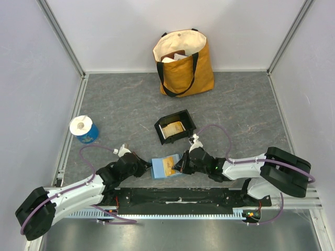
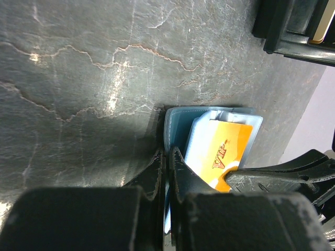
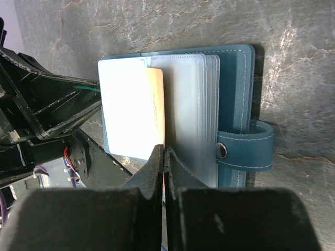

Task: Put the credit cards into the card holder
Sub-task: Insert the credit card into the card holder.

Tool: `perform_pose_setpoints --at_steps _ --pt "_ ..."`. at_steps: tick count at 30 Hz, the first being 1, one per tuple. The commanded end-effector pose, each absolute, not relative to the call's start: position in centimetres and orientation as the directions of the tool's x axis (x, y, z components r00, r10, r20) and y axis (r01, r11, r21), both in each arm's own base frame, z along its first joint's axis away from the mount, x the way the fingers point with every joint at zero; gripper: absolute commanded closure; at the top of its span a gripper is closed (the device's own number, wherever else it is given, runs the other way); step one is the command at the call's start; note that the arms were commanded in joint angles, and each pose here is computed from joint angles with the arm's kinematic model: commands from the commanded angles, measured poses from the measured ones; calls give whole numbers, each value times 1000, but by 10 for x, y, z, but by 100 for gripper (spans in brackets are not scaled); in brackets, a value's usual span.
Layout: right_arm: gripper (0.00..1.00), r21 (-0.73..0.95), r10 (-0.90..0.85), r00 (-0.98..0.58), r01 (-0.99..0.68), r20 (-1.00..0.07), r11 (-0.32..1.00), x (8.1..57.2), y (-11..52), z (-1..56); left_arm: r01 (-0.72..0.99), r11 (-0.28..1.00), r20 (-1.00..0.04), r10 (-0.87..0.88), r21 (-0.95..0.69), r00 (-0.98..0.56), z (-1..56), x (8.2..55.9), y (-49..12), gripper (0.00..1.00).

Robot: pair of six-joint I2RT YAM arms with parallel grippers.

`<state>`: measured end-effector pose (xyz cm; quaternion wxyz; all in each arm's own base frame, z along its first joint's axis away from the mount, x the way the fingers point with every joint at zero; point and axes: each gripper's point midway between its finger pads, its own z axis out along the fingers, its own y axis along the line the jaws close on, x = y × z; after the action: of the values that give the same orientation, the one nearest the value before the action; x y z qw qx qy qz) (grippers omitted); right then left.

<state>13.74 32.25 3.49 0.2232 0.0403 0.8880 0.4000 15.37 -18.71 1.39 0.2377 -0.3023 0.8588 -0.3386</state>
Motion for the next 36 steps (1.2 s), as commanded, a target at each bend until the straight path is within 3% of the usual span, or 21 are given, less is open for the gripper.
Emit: perform_pose_setpoints --at_steps 1,24,28,31,36 --pt "100 679 222 -901 -102 -373 727 135 315 20 -414 632 -228 -688 -655 -689 -7 148 -170 98" --pt "99 663 42 -926 -236 -375 711 124 362 25 -411 634 -219 -680 -655 -699 -6 148 -173 98" --pt "73 601 74 -897 -229 -436 766 136 346 33 -409 631 -222 -683 -660 -696 -4 149 -173 98" --pt "61 588 93 -879 -230 -467 775 142 338 40 -409 627 -221 -686 -662 -693 -4 149 -173 98" --pt "54 593 86 -868 -258 -489 763 144 342 45 -409 627 -222 -687 -663 -692 -4 149 -173 98"
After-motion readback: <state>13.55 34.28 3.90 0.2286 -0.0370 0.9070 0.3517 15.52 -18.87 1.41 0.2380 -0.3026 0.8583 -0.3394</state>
